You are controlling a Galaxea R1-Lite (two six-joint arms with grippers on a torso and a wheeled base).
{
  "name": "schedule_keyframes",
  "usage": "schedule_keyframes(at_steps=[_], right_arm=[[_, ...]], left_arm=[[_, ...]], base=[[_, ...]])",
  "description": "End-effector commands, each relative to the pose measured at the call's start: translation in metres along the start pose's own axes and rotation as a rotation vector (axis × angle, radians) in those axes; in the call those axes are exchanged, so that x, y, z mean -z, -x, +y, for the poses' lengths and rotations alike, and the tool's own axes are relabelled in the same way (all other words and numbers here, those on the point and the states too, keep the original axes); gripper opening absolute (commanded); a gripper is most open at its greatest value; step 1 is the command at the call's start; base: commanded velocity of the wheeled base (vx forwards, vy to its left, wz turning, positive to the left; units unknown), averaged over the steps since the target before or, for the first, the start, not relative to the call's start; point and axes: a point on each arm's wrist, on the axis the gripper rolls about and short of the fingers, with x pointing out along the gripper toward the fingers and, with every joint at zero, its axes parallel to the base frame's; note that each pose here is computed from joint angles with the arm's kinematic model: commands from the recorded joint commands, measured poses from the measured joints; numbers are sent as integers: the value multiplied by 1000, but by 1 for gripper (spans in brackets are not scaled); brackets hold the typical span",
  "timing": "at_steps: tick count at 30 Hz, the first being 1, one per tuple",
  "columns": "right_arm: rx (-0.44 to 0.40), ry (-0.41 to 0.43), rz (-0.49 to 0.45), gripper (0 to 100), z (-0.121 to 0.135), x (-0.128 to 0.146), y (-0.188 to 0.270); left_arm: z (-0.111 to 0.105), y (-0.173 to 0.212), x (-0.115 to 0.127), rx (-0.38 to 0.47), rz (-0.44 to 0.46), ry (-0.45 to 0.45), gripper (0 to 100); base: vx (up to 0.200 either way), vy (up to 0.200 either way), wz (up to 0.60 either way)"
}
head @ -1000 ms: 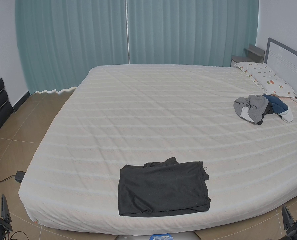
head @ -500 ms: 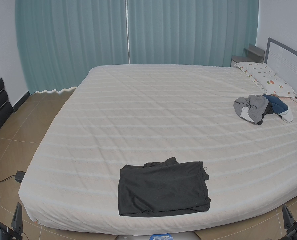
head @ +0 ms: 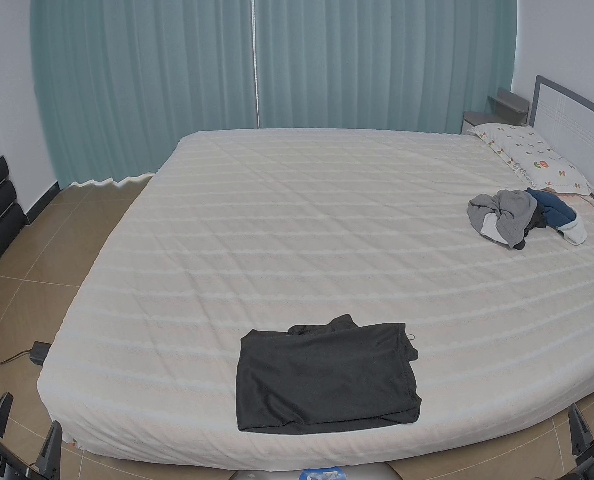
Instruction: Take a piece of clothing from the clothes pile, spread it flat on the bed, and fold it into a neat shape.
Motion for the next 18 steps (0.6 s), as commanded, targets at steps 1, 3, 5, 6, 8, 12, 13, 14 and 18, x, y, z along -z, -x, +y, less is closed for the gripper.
schedule_keyframes(at_steps=[1, 3, 5, 6, 8, 12, 13, 14, 18], right_arm=[[-1, 1, 6, 100, 0, 5, 0], [-1, 1, 3, 100, 0, 5, 0], [-1, -1, 3, 100, 0, 5, 0], [-1, -1, 3, 100, 0, 5, 0], [-1, -1, 3, 100, 0, 5, 0], [-1, -4, 3, 100, 0, 5, 0], [-1, -5, 3, 100, 0, 5, 0], [-1, -7, 3, 100, 0, 5, 0], [-1, -4, 3, 100, 0, 5, 0]], left_arm=[[0, -1, 4, 1, 8, 1, 100], [0, -1, 5, 4, 18, 2, 100], [0, 0, 5, -2, 12, 7, 100], [0, 0, 5, -1, 12, 14, 100], [0, 0, 5, -3, 12, 30, 100], [0, 0, 4, -1, 5, 15, 100], [0, 0, 5, -1, 10, 4, 100], [0, 0, 5, -1, 10, 3, 100], [0, 0, 5, -1, 10, 7, 100]], base=[[0, 0, 0], [0, 0, 0], [0, 0, 0], [0, 0, 0], [0, 0, 0], [0, 0, 0], [0, 0, 0], [0, 0, 0], [0, 0, 0]])
